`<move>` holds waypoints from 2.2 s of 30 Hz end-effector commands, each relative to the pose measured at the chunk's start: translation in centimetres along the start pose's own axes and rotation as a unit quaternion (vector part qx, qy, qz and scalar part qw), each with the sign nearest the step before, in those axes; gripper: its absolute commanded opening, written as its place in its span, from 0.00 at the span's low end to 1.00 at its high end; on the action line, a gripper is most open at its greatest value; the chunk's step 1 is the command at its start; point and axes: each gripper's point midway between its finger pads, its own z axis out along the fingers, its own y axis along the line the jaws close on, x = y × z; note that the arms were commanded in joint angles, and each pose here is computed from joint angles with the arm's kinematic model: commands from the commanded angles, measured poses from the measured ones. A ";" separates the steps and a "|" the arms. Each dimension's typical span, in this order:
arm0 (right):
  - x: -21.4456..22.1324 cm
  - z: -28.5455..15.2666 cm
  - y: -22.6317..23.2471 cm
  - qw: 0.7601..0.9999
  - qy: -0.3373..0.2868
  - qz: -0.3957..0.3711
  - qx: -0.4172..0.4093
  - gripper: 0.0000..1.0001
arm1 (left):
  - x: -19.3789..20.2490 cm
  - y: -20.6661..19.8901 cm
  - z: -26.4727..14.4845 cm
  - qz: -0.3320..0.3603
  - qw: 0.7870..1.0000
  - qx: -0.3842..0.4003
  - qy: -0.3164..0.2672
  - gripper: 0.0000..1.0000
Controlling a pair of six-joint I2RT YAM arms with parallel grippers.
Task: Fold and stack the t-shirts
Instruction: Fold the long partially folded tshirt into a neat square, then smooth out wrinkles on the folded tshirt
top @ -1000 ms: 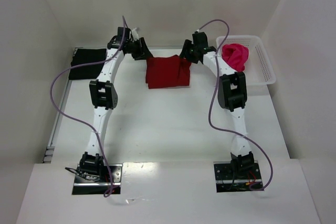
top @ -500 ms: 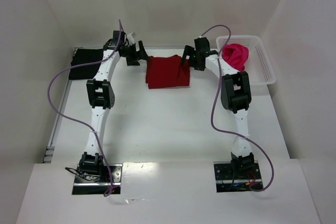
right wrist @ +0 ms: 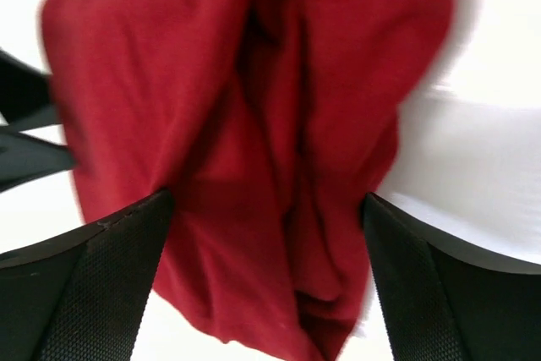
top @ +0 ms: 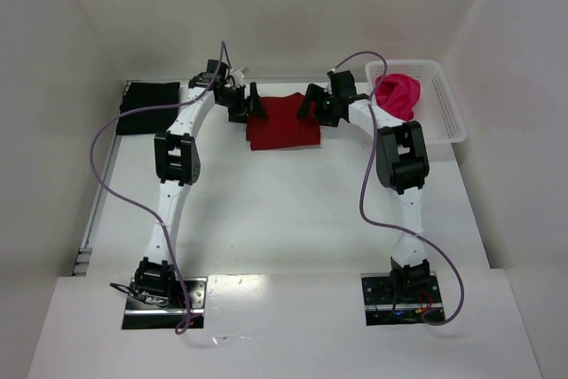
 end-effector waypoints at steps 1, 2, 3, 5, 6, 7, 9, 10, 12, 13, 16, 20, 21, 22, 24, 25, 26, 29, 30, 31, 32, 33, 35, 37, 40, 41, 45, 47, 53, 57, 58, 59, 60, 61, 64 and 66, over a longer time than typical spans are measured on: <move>-2.2 -0.1 3.5 0.997 -0.028 -0.009 -0.078 0.95 | 0.3 -2.0 -0.9 0.010 0.999 0.033 0.009 0.92; -2.0 0.4 3.2 0.997 -0.026 -0.002 -0.078 0.93 | 0.3 -2.2 -0.9 0.010 0.999 0.038 0.010 0.90; -2.1 0.6 3.2 0.997 -0.028 -0.002 -0.078 0.90 | 0.3 -2.2 -0.9 0.010 0.999 0.039 0.010 0.88; -2.1 1.5 3.0 0.997 -0.025 -0.001 -0.077 0.78 | 0.5 -2.0 -0.7 0.007 0.999 0.038 0.013 0.81; -1.7 1.8 3.5 0.997 -0.016 -0.003 -0.081 0.72 | 0.5 -2.0 -0.7 0.007 0.999 0.038 0.013 0.77; -1.7 2.0 3.4 0.997 -0.011 -0.001 -0.078 0.66 | 0.5 -2.0 -0.7 0.007 0.999 0.038 0.013 0.67; -0.4 2.8 3.1 0.997 0.006 -0.002 -0.071 0.48 | 0.4 -2.2 -0.9 0.006 0.999 0.038 0.010 0.57; -0.2 2.8 3.0 0.998 0.010 -0.001 -0.069 0.42 | 0.4 -2.2 -0.9 0.006 0.999 0.038 0.010 0.52; -0.2 2.9 2.5 0.998 0.009 0.001 -0.057 0.24 | 0.6 -2.3 -1.1 -0.001 0.999 0.038 0.013 0.38; 0.6 2.8 2.1 0.998 0.017 0.004 -0.053 0.20 | 0.1 -2.7 -1.4 0.005 0.999 0.039 0.006 0.34; 1.8 1.7 1.7 0.998 0.029 0.009 -0.045 0.13 | 0.7 -2.9 -1.6 -0.001 0.999 0.043 0.014 0.16; 3.0 0.1 1.3 0.999 0.035 0.012 -0.036 0.10 | 2.1 -2.8 -2.5 -0.010 0.999 0.023 0.025 0.02; 3.2 -0.3 1.1 0.999 0.035 0.013 -0.031 0.10 | 2.3 -2.9 -2.3 0.000 1.000 0.017 0.018 0.02; 4.2 -1.2 1.4 0.999 0.042 0.011 -0.030 0.10 | 1.8 -4.2 -3.8 0.007 1.000 0.014 0.001 0.02; 4.7 -2.2 1.2 0.999 0.041 0.012 -0.022 0.10 | 4.7 -2.2 -3.6 -0.017 1.000 -0.003 0.011 0.00; 5.8 -2.6 0.4 0.999 0.048 0.015 -0.013 0.10 | 5.5 -2.3 -3.9 -0.024 1.000 -0.004 0.014 0.00; 5.6 -3.8 1.6 0.999 0.041 0.008 -0.022 0.10 | 5.5 -2.9 -5.2 -0.021 1.000 -0.004 0.004 0.00; 7.4 -5.2 2.4 0.999 0.049 0.009 -0.022 0.10 | 9.1 -3.2 -5.5 -0.033 0.999 -0.011 0.030 0.00; 7.3 -6.1 3.5 0.998 0.045 0.010 -0.033 0.10 | 10.0 -3.4 -5.6 -0.028 0.999 -0.019 0.036 0.00; 9.0 -6.3 4.1 0.998 0.059 0.003 -0.036 0.10 | 10.2 -4.3 -6.2 -0.016 0.999 -0.024 0.028 0.00; 9.7 -6.6 4.3 0.998 0.061 -0.003 -0.027 0.10 | 12.2 -4.4 -5.7 -0.018 0.998 -0.034 0.047 0.00; 9.8 -7.6 5.2 0.998 0.055 -0.011 -0.027 0.10 | 13.0 -4.5 -5.8 -0.022 0.997 -0.044 0.052 0.00; 12.8 -8.3 5.9 0.997 0.073 -0.007 -0.025 0.10 | 14.0 -5.0 -6.6 -0.024 0.997 -0.055 0.052 0.00; 14.6 -9.7 5.7 0.997 0.074 0.014 -0.017 0.10 | 16.5 -4.7 -7.3 -0.047 0.995 -0.061 0.069 0.00; 16.3 -11.6 5.2 0.997 0.066 0.036 -0.016 0.10 | 17.9 -4.8 -8.3 -0.052 0.994 -0.071 0.067 0.00; 16.4 -12.0 4.9 0.997 0.063 0.042 -0.011 0.10 | 19.5 -4.4 -8.5 -0.062 0.992 -0.075 0.080 0.00; 17.8 -13.5 3.7 0.996 0.066 0.056 0.005 0.13 | 21.4 -4.0 -9.1 -0.072 0.990 -0.085 0.086 0.00; 18.3 -14.0 2.9 0.996 0.066 0.061 0.023 0.18 | 22.0 -4.0 -9.2 -0.075 0.989 -0.086 0.089 0.00; 20.5 -14.4 1.1 0.991 0.083 0.096 0.050 0.19 | 22.3 -3.7 -9.5 -0.077 0.989 -0.096 0.084 0.00; 21.9 -14.9 0.1 0.988 0.096 0.107 0.064 0.24 | 22.3 -3.9 -9.5 -0.073 0.990 -0.090 0.086 0.00; 21.8 -15.4 0.3 0.988 0.091 0.106 0.059 0.29 | 22.3 -3.9 -9.5 -0.073 0.990 -0.090 0.086 0.00; 22.0 -15.5 0.1 0.988 0.095 0.107 0.063 0.36 | 22.3 -4.1 -9.5 -0.074 0.990 -0.083 0.088 0.00; 21.5 -15.6 0.0 0.989 0.081 0.105 0.067 0.54 | 22.3 -4.1 -9.5 -0.068 0.990 -0.083 0.088 0.00; 21.2 -16.0 0.0 0.989 0.075 0.104 0.069 0.59 | 22.0 -4.2 -9.5 -0.065 0.991 -0.082 0.085 0.03; 18.9 -16.5 1.1 0.993 0.039 0.095 0.060 0.70 | 21.6 -5.0 -9.8 -0.058 0.993 -0.068 0.083 0.18; 17.3 -17.4 2.2 0.995 0.015 0.084 0.043 0.72 | 21.2 -5.6 -10.5 -0.047 0.994 -0.066 0.077 0.41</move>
